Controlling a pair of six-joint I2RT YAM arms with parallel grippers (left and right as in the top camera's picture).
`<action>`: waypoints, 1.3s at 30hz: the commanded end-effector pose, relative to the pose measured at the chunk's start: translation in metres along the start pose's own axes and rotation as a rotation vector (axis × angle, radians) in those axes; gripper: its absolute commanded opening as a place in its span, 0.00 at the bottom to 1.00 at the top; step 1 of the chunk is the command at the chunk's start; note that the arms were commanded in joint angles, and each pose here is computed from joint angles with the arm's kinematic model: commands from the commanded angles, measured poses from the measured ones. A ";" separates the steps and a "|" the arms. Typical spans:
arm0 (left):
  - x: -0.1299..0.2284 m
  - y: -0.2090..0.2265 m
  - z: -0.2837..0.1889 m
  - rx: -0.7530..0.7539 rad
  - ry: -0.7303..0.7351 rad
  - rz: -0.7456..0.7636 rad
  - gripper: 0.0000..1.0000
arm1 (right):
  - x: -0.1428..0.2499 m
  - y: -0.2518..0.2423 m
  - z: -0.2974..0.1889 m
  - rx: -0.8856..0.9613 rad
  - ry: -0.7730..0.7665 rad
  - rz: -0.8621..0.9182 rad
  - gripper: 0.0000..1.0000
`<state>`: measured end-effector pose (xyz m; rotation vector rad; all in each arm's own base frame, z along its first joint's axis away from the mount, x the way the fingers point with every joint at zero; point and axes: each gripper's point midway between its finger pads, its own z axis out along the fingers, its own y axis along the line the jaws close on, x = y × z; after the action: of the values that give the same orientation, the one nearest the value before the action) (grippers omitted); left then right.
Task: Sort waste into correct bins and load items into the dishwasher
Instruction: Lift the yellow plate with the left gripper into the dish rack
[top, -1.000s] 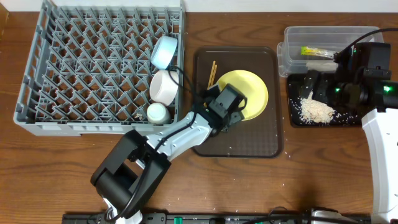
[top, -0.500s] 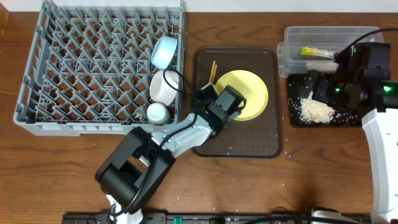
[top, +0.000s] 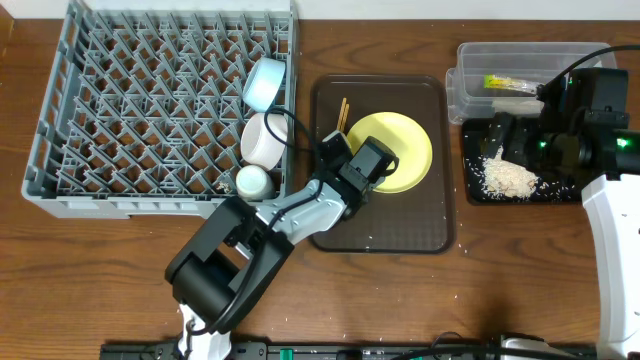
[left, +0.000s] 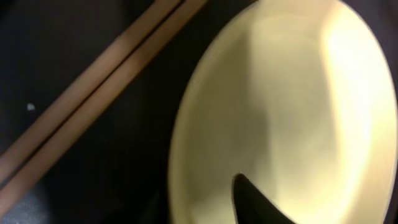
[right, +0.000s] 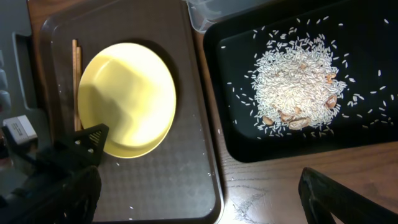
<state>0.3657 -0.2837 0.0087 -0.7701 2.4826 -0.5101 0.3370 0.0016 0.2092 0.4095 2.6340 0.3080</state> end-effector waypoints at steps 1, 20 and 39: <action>0.015 0.038 0.020 -0.110 0.031 0.023 0.27 | -0.003 -0.001 -0.001 0.003 -0.006 0.014 0.99; -0.045 -0.032 -0.075 0.120 -0.081 0.213 0.07 | -0.003 -0.002 -0.001 0.003 -0.006 0.014 0.99; -0.198 -0.001 -0.193 0.110 -0.435 0.303 0.08 | -0.003 -0.002 -0.001 0.003 -0.006 0.014 0.99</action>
<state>0.3966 -0.1638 0.2061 -0.4328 2.1779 -0.4527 0.3369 0.0016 0.2091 0.4096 2.6343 0.3080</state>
